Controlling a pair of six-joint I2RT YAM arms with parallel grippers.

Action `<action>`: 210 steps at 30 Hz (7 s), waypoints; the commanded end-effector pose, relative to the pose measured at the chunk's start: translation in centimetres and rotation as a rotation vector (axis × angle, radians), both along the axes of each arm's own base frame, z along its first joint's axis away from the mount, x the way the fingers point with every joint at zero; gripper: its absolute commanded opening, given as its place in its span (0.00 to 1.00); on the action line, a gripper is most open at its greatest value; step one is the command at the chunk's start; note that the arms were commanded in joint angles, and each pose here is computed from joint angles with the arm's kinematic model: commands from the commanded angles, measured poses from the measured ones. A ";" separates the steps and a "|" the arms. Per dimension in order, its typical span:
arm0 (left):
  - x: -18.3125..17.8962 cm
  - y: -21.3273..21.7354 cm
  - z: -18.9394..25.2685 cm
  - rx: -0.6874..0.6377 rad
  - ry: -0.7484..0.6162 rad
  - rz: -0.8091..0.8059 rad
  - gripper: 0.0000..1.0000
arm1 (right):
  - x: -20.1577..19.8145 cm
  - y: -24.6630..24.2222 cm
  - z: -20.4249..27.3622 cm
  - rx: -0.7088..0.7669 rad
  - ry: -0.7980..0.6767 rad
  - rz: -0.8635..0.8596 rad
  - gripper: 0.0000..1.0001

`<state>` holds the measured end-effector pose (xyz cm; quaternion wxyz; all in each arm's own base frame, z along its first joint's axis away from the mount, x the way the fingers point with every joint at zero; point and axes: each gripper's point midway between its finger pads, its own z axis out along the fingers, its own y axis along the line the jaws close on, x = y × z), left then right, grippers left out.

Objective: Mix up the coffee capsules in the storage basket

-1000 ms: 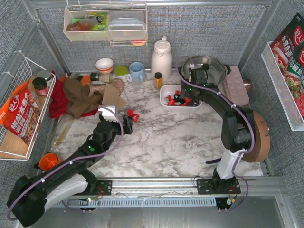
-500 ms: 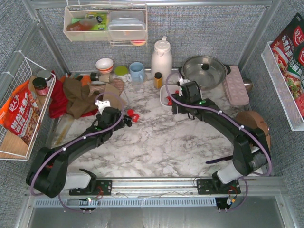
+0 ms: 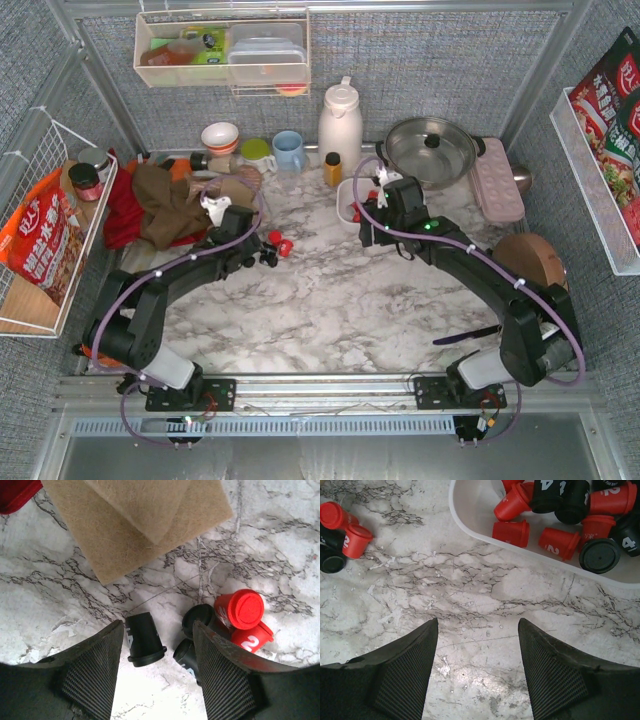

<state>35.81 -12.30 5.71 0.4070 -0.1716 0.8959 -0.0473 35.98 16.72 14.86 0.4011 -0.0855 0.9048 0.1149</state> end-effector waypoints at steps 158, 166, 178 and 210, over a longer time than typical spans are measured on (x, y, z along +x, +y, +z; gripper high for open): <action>-2.2 -6.3 -1.1 0.135 -0.010 -0.398 0.79 | 4.5 1.4 -1.4 0.156 0.067 0.024 0.67; -2.8 -6.7 -2.2 0.070 0.051 -0.484 0.75 | 3.9 2.5 -0.7 0.141 0.071 0.074 0.67; -3.0 -6.4 -4.4 0.038 0.134 -0.512 0.54 | 3.3 2.7 -1.0 0.128 0.090 0.092 0.66; -14.6 -14.6 12.8 0.032 -0.863 -1.076 0.41 | -9.5 14.2 5.6 0.293 0.112 0.467 0.65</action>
